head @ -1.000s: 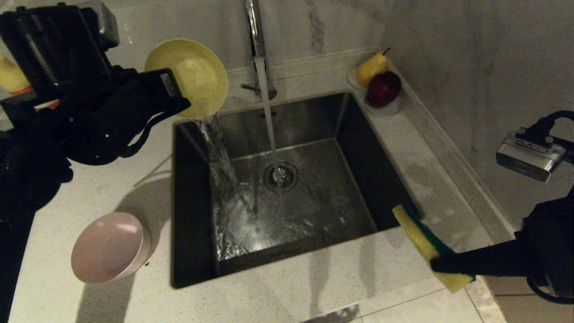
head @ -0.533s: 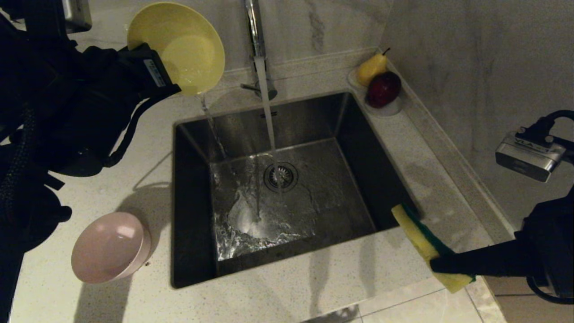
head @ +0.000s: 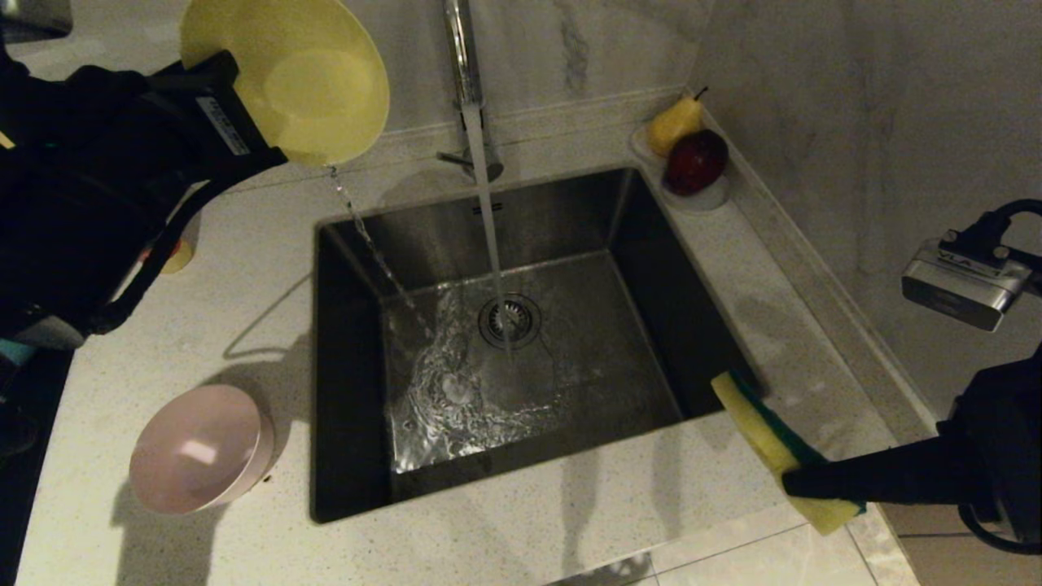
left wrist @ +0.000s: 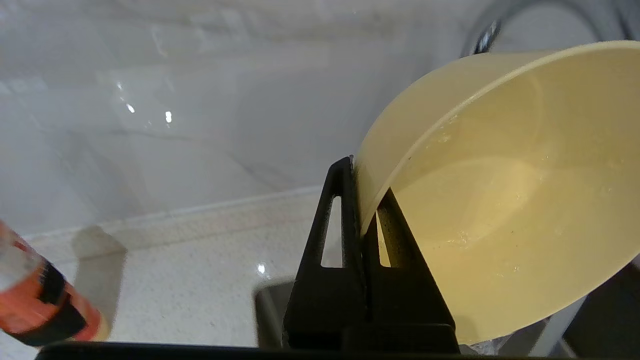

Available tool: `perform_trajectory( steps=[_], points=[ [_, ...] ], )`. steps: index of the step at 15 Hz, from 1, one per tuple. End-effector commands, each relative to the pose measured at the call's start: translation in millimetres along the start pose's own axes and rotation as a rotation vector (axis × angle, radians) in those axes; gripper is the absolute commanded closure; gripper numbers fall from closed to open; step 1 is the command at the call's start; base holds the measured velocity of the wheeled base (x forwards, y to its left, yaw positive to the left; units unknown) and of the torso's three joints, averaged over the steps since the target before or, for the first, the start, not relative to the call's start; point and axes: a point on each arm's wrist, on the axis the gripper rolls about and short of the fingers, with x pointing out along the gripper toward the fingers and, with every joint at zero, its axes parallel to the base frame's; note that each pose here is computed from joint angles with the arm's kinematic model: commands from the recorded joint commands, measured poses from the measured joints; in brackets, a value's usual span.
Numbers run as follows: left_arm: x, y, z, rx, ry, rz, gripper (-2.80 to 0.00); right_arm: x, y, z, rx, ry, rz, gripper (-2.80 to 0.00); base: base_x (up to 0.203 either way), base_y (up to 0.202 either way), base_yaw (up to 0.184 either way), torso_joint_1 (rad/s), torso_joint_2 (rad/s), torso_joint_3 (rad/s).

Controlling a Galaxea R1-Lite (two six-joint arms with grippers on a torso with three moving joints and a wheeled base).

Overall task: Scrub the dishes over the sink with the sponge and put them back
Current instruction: Wash the bowl, then wipe the bowl

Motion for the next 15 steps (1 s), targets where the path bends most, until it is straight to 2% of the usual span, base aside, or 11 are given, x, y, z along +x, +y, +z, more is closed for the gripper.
perform_trajectory(
  steps=[1, 3, 4, 5, 6, 9, 12, 13, 14, 15],
  points=[
    [-5, 3.8, 8, -0.011, -0.021, 0.009, 0.00, -1, 1, -1, 0.001, 0.003, 0.005, 0.00, 0.000, 0.000, 0.000, 0.000, 0.00, 0.000],
    [-6, 4.5, 8, -0.010, -0.006, 0.011, 0.00, -2, 1, -2, -0.001, 0.003, 0.007, 0.00, 0.000, 0.000, 0.000, 0.000, 0.00, 0.000],
    [-6, 3.9, 4, 0.003, 0.035, 0.009, 0.00, -2, 1, -1, -0.003, 0.001, 0.009, 0.00, 0.000, 0.000, 0.000, 0.000, 0.00, 0.000],
    [-8, 2.1, -6, 0.026, 0.126, 0.000, 0.00, -5, 3, -1, -0.008, -0.002, 0.026, 0.00, 0.000, 0.000, 0.000, 0.000, 0.00, 0.000],
    [-10, 0.3, -17, 0.023, 0.220, -0.009, 0.00, -6, 5, -1, -0.011, 0.006, 0.054, 0.00, 0.000, 0.000, 0.000, 0.000, 0.00, 0.000],
    [-19, -1.5, -34, -0.037, 0.483, -0.037, 0.00, -11, 14, 4, -0.032, 0.006, 0.113, 0.00, 0.000, 0.000, 0.000, 0.000, 0.00, 0.000],
    [-54, 5.0, -47, -0.027, 0.888, -0.190, 0.00, -6, 22, 3, -0.059, 0.043, 0.149, 0.00, 0.000, 0.000, 0.000, 0.000, 0.00, 0.000],
    [-60, 6.4, -45, -0.091, 0.969, -0.227, 0.00, -1, 24, 3, -0.065, 0.063, 0.156, 0.00, 0.000, 0.000, 0.000, 0.000, 0.00, 0.000],
    [-61, 5.6, -42, -0.201, 1.002, -0.236, 0.00, 6, 27, 4, -0.072, 0.085, 0.163, 0.00, 0.000, 0.000, 0.000, 0.000, 0.00, 0.000],
    [-61, 2.6, -41, -0.257, 1.017, -0.264, 0.00, 13, 30, 6, -0.078, 0.104, 0.167, 0.00, 0.000, 0.000, 0.000, 0.000, 0.00, 0.000]
  ],
)
